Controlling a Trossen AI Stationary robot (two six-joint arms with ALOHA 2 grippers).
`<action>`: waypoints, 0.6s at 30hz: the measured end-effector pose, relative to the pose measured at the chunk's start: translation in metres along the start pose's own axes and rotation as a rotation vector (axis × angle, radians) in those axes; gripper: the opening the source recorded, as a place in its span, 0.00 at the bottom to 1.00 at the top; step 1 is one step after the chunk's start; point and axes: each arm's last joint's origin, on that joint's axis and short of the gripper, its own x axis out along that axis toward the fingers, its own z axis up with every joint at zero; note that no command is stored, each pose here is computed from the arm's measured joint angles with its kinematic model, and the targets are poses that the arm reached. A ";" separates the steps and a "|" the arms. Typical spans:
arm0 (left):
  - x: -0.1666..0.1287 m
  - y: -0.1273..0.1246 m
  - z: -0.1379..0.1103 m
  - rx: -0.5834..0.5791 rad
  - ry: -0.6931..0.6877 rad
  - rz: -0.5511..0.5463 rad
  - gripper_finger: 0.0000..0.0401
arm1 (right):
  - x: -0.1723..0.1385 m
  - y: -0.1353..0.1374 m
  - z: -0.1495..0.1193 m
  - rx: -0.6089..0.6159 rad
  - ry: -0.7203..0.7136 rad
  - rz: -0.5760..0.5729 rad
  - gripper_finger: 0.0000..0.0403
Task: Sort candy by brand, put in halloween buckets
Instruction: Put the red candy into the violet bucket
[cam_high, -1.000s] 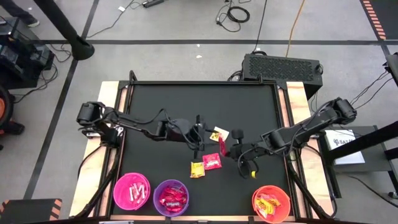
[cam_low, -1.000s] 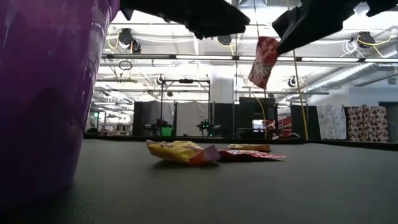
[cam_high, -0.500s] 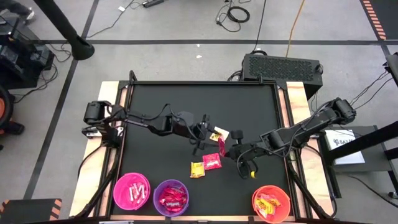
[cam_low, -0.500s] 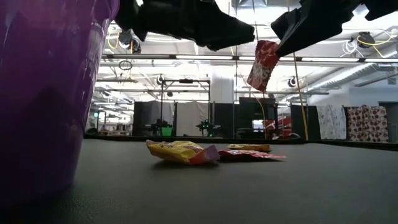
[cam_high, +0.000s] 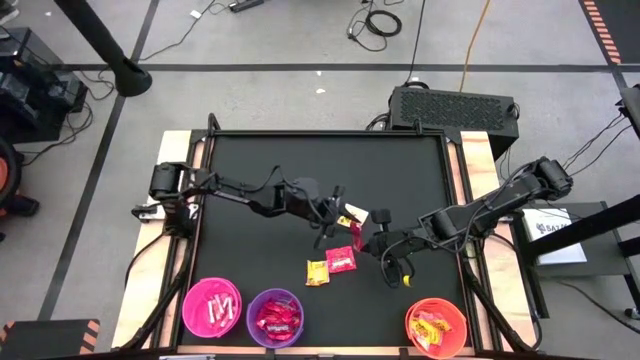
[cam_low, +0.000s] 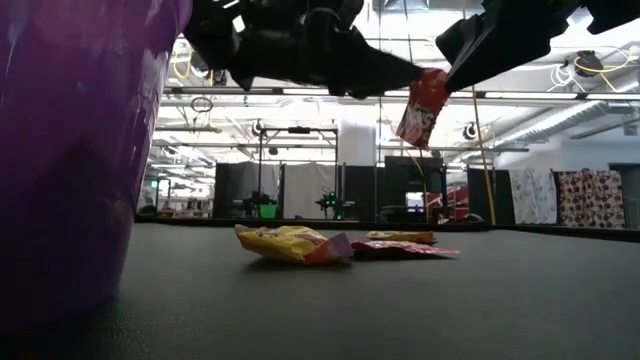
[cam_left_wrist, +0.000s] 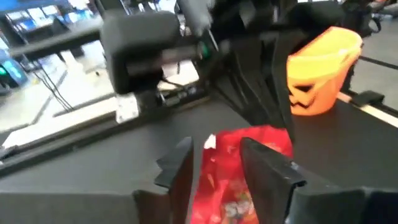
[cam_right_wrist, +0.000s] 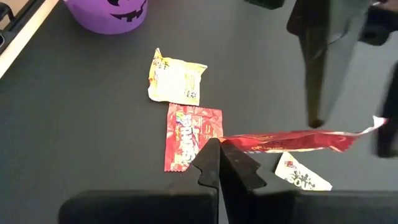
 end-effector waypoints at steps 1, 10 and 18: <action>0.000 0.000 -0.001 -0.004 0.007 -0.004 0.33 | 0.000 0.000 0.000 0.000 0.000 0.000 0.00; 0.003 0.000 0.003 0.000 -0.021 -0.063 0.18 | 0.000 0.000 0.000 -0.001 0.004 -0.001 0.00; 0.003 0.001 -0.003 -0.050 0.050 -0.048 0.04 | 0.000 0.000 -0.001 -0.002 0.009 -0.006 0.00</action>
